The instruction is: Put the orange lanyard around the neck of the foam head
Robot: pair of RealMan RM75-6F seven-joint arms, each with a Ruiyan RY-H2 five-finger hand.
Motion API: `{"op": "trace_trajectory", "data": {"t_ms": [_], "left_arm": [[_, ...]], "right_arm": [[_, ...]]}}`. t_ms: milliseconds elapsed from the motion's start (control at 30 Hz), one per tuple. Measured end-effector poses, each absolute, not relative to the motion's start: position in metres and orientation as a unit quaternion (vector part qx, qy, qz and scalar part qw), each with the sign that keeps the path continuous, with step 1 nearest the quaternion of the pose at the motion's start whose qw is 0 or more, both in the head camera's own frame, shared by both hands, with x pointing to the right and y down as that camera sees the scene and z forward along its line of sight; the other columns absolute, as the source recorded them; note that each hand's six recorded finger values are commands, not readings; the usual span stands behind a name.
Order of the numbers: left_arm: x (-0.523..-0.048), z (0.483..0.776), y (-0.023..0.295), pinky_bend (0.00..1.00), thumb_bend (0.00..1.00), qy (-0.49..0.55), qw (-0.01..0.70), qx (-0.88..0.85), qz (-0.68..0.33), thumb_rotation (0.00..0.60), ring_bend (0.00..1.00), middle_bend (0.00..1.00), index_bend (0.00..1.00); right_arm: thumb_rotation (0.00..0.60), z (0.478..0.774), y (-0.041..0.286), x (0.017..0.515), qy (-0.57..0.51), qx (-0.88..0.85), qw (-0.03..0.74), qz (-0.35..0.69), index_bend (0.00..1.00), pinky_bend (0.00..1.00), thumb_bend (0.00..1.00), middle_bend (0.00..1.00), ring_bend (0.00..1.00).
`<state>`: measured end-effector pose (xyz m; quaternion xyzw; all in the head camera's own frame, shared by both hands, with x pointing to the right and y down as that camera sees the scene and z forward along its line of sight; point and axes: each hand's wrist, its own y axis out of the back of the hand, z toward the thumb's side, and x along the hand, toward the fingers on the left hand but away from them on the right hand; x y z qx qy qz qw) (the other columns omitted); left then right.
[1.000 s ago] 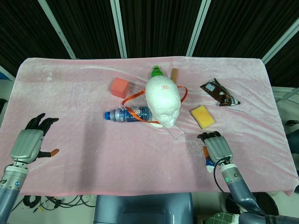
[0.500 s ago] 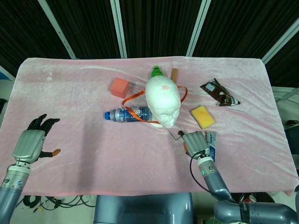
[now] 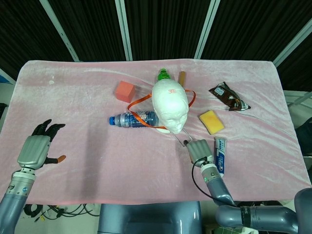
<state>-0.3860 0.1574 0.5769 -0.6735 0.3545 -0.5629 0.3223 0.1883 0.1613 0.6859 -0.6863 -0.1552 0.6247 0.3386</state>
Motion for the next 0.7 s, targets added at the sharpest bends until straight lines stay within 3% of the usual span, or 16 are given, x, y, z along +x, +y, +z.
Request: {"op": "trace_trajectory", "data": {"t_ms": [700], "left_arm": [[-0.385, 0.578, 0.16, 0.1, 0.05, 0.355, 0.326, -0.67, -0.565, 0.6, 0.0, 0.19, 0.15]], "right_arm": [[0.6, 0.698, 0.165, 0.186, -0.142, -0.683, 0.329, 0.636, 0.25, 0.5, 0.76, 0.76, 0.63]]}}
